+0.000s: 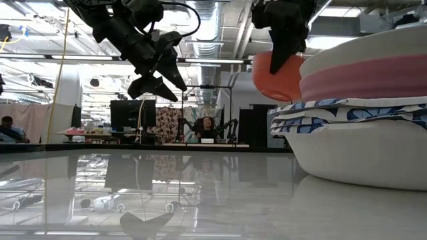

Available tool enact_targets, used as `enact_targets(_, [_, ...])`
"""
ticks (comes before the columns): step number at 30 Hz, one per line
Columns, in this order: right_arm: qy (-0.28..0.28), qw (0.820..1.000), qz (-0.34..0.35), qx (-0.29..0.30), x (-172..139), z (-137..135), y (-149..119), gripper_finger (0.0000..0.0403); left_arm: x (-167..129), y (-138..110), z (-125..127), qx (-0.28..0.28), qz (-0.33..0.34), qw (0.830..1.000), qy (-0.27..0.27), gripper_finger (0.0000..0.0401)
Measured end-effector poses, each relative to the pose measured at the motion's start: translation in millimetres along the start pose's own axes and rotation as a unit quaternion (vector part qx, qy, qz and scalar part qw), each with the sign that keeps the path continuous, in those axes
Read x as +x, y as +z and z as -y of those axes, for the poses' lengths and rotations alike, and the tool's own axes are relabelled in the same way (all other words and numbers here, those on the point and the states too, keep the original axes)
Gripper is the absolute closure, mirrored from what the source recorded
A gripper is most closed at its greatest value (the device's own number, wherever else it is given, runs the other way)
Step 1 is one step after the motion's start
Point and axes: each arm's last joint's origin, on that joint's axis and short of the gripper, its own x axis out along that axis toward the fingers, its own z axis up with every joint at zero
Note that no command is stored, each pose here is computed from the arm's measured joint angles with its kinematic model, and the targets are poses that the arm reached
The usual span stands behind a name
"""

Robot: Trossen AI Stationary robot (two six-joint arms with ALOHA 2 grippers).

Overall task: Nest bowls inside each other
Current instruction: Stack the orange bowl on top of the white bowl

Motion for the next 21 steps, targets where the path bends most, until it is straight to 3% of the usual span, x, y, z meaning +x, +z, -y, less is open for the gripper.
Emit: enact_targets(21, [0.066, 0.997, 0.049, 0.012, -17.0, -59.1, -15.9, 0.0393, -0.1, 1.3, -2.0, -0.047, 0.023, 0.998, 0.032, 0.0223])
